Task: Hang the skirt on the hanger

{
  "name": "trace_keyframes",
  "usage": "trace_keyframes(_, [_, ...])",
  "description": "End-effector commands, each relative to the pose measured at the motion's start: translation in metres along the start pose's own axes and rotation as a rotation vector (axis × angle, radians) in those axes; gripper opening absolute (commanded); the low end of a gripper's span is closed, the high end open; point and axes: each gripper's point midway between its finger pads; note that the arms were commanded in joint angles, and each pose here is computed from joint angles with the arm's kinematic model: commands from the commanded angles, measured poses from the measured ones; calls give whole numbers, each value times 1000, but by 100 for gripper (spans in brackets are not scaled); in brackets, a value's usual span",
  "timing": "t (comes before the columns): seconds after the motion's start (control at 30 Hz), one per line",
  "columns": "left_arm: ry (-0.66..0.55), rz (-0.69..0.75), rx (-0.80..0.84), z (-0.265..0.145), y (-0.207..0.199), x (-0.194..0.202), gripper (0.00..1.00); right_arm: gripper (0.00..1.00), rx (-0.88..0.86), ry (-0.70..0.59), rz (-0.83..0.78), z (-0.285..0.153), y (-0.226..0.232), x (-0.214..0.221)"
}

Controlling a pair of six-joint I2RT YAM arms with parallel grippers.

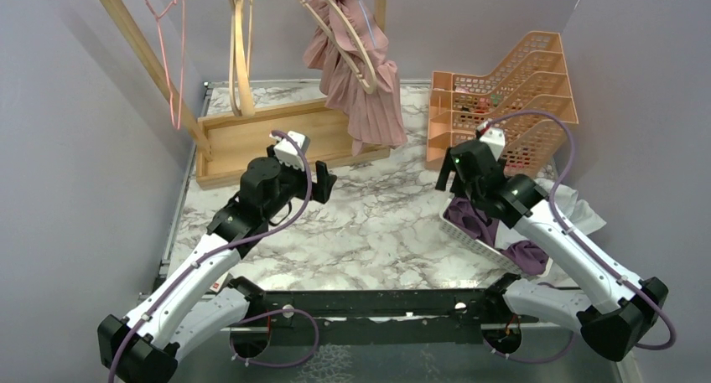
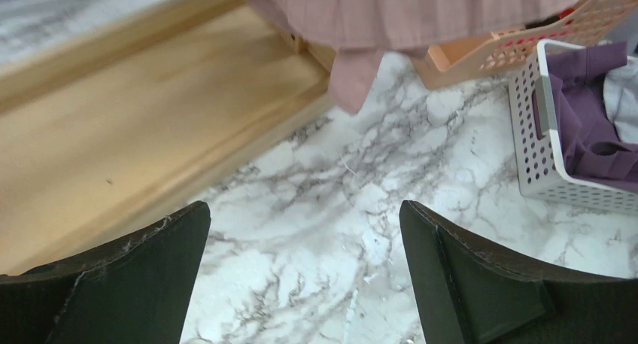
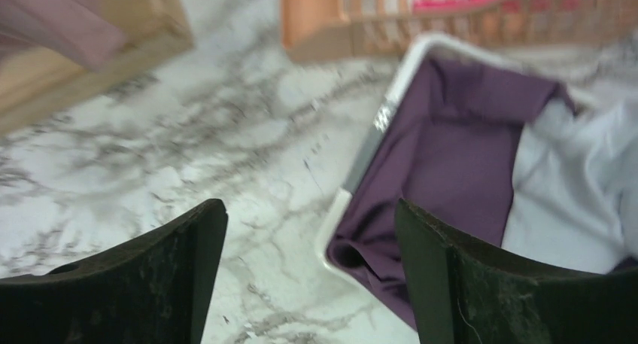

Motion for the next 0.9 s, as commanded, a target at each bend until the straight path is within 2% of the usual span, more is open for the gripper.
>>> trace_keyframes(0.0, [-75,-156,21,3,-8,-1,97,87,197,88,192,6,-42,49])
trace_keyframes(0.2, [-61,-287,24,11,-13,22,94,86,340,198,221,16,-66,96])
trace_keyframes(0.3, [-44,-297,29,14,-14,27,93,74,384,209,223,23,-75,108])
trace_keyframes(0.47, [-19,-284,21,17,-13,32,93,66,431,214,204,35,-88,125])
trace_keyframes(0.57, [-20,-286,0,17,-9,32,93,38,452,181,214,37,-92,121])
trace_keyframes(0.63, [-21,-287,-2,17,-9,31,92,14,443,147,225,35,-89,110])
trace_keyframes(0.67, [-20,-287,-3,18,-9,31,92,9,432,127,228,32,-87,101])
trace_keyframes(0.73, [-20,-285,-9,19,-8,30,92,1,412,83,229,27,-82,82])
trace_keyframes(0.87, [-20,-270,-31,21,-3,29,92,1,365,-41,241,6,-73,30])
Point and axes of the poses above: each gripper's point midway between its finger pads, its own z axis out along the fingers, its own y axis along the line the jaws close on, x = y × z, and after that the axes turned 8 degrees about z, right-handed
